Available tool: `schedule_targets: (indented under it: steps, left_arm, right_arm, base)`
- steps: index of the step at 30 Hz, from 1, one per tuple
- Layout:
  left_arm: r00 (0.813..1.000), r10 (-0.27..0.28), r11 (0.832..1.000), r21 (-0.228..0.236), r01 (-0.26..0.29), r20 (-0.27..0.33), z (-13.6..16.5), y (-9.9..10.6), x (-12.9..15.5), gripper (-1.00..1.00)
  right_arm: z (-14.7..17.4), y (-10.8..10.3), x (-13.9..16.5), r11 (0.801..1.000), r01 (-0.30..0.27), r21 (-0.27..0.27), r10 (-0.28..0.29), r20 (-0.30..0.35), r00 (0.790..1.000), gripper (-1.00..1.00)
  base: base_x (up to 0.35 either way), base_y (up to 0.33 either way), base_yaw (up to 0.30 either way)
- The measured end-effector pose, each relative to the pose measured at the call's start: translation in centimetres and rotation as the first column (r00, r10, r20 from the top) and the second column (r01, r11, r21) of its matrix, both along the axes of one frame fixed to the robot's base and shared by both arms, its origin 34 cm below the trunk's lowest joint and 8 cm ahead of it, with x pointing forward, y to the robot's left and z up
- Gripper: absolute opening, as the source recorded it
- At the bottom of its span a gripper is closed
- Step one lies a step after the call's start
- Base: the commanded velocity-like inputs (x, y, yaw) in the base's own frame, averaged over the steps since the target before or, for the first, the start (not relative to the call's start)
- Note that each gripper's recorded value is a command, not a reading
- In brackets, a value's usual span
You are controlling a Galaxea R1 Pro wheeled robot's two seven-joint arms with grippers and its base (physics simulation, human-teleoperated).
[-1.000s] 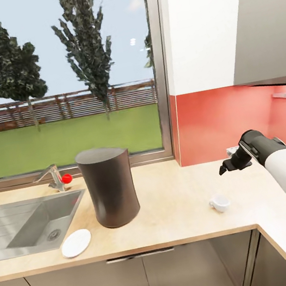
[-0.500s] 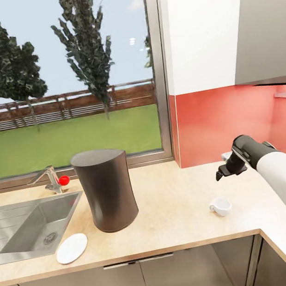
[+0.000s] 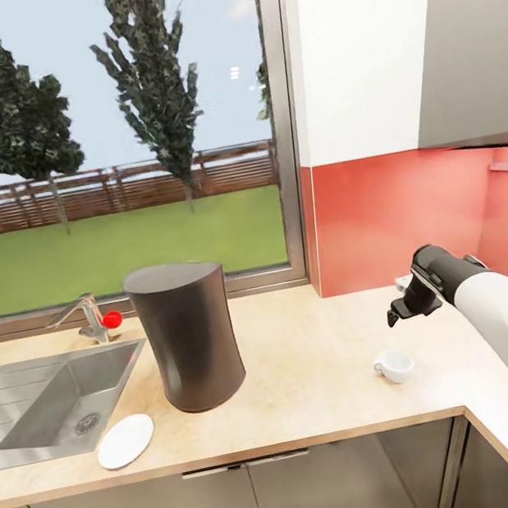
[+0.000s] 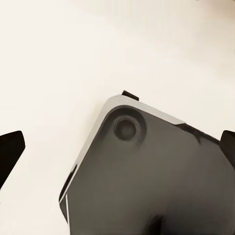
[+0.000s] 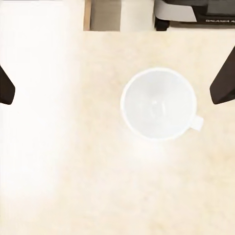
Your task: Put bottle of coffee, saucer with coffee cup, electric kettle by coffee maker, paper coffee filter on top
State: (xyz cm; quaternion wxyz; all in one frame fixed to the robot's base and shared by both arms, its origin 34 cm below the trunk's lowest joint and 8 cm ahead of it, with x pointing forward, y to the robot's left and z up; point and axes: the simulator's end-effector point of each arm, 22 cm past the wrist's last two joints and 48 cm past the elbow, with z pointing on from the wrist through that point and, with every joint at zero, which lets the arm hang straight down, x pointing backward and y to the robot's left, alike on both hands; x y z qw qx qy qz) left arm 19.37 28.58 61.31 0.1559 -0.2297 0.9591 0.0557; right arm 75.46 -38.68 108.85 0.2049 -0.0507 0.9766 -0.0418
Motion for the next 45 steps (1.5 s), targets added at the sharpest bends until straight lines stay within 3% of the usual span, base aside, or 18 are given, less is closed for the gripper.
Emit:
schedule_targets:
  steps: [8,15,17,19,24,45]
  left_arm:
    - [1.0,0.002,1.0,0.013,-0.002,-0.004,-0.6,1.1,0.2,1.0]
    - [1.0,0.017,0.999,0.049,-0.017,-0.004,-1.0,4.0,0.4,1.0]
    - [0.998,0.066,0.996,0.063,-0.066,0.002,-1.0,6.2,0.3,1.0]
    - [0.995,0.1,0.994,0.048,-0.1,0.011,-1.1,7.6,0.3,1.0]
    - [0.992,0.129,0.991,0.018,-0.129,-0.003,-1.5,9.9,0.1,1.0]
    - [0.992,0.128,0.992,0.013,-0.128,-0.001,-2.3,9.8,0.4,1.0]
  right_arm:
    - [-0.8,-0.2,0.2,1.0,0.006,-0.007,-0.006,-0.004,1.0,1.0]
    - [-1.4,-0.2,0.3,1.0,0.007,-0.005,-0.007,-0.007,1.0,1.0]
    - [-1.7,-0.1,0.3,1.0,0.007,0.002,-0.007,-0.01,1.0,1.0]
    - [-2.2,0.0,0.2,1.0,0.007,0.011,-0.007,-0.019,1.0,1.0]
    - [-2.9,0.2,0.2,1.0,0.005,0.016,-0.004,-0.025,1.0,1.0]
    - [-4.0,0.2,-0.3,0.999,0.03,0.025,-0.028,-0.057,0.998,1.0]
  base:
    - [0.0,0.0,0.0]
    - [0.0,0.0,0.0]
    - [0.0,0.0,0.0]
    - [0.0,0.0,0.0]
    - [0.0,0.0,0.0]
    - [0.0,0.0,0.0]
